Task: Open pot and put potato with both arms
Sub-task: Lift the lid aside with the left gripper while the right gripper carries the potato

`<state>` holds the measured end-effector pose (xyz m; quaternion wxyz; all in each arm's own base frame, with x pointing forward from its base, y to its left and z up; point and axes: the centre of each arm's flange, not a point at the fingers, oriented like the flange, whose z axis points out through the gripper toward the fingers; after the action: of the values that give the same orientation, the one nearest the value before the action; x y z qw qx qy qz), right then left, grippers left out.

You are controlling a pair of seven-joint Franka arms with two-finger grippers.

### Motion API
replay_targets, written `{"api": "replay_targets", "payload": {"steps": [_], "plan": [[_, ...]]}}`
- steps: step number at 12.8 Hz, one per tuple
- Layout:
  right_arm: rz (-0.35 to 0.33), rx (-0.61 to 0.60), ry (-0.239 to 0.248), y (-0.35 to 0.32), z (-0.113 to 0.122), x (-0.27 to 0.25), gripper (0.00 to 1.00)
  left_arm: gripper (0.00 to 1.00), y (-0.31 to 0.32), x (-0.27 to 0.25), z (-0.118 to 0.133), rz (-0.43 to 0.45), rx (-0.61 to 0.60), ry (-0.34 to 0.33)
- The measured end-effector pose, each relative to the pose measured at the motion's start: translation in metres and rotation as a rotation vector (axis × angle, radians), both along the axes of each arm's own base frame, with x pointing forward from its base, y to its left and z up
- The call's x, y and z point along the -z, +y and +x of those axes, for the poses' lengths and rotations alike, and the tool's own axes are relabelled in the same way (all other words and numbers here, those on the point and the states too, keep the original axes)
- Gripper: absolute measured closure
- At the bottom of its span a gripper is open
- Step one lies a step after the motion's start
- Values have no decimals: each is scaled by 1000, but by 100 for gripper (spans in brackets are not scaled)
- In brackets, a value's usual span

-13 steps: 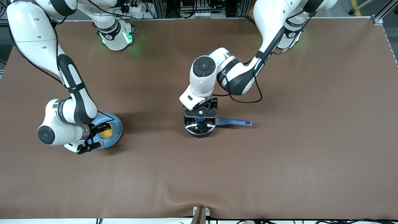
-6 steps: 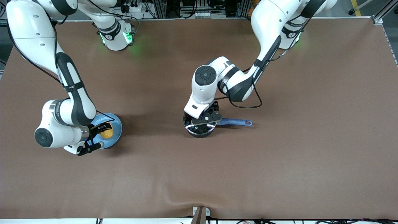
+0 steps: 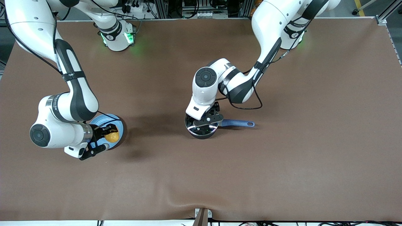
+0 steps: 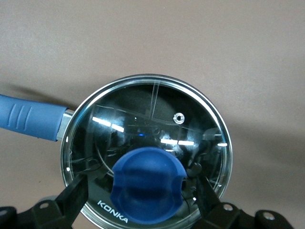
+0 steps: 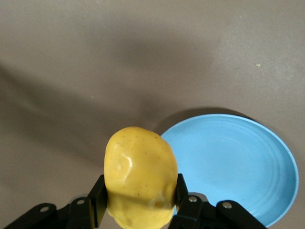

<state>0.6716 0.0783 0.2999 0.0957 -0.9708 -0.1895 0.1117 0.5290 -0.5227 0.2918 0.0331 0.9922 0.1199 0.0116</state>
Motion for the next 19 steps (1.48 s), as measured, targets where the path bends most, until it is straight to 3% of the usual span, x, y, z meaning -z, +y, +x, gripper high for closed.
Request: {"api": "replay_targets", "payload": {"steps": [3,5,8,14,17,19], "plan": [[7,41,-11,27,-1,-17,41,0,0,1,0,1,-1,0],[10,83,-15,58,-6,-31,41,5,0,1,0,1,-1,1],[-2,130,-28,104,-18,-57,41,40,-2,1,-1,-5,2,-5],[-34,221,-28,163,-36,-73,41,40,-3,-17,7,-26,-5,-28],[-43,265,-36,199,-46,-85,41,40,22,-81,29,-53,-41,-88],[-47,300,-41,218,-52,-87,41,40,72,-134,56,-38,-15,-120]]}}
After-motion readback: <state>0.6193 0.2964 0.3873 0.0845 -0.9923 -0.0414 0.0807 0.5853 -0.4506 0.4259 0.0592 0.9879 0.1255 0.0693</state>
